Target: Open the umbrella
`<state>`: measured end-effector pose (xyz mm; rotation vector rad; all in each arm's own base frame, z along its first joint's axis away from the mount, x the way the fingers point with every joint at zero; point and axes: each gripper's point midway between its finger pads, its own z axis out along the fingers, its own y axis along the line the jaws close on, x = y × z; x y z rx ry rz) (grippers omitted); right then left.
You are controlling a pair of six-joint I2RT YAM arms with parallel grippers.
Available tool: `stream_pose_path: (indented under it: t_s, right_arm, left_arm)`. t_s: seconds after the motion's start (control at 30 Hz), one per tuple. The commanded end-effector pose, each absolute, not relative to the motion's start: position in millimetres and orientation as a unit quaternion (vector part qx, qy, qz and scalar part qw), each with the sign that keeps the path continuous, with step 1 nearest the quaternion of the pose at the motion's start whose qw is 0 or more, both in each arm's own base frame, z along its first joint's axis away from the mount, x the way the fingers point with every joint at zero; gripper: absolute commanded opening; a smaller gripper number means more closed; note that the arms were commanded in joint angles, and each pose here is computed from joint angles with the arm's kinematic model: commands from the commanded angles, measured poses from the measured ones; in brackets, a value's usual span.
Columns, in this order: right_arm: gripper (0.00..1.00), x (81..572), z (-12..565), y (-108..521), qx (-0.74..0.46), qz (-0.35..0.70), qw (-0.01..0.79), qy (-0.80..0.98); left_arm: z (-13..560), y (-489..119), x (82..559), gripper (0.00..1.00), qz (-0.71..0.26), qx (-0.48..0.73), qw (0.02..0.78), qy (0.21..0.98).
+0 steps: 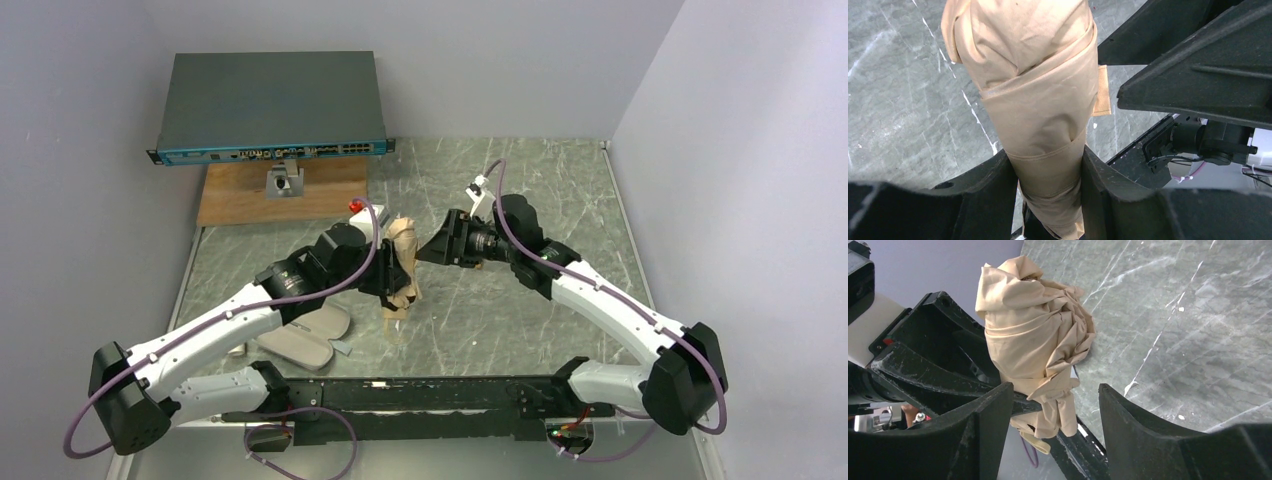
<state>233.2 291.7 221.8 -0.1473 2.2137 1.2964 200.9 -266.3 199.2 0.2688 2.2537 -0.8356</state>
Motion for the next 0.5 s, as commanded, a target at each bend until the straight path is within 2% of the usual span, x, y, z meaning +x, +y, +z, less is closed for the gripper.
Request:
stream_pose_path:
  t_s: [0.0,0.2,0.3,0.47]
  right_arm:
    - [0.63,235.9,244.9,303.5,-0.075,0.499,0.297,0.811]
    - [0.57,228.9,233.0,313.6,-0.085,0.49,0.282,0.82]
    - [0.43,226.5,228.2,315.6,-0.087,0.485,0.278,0.825]
    - [0.31,226.4,223.5,313.3,-0.084,0.478,0.279,0.829]
  left_arm:
    - [247.2,-283.4,213.3,0.0,-0.366,0.108,0.408,0.829]
    - [248.4,-283.1,212.5,0.0,-0.365,0.112,0.409,0.829]
    - [249.2,-279.7,216.2,0.0,-0.356,0.105,0.417,0.83]
    - [248.8,-279.1,215.7,0.0,-0.355,0.104,0.416,0.83]
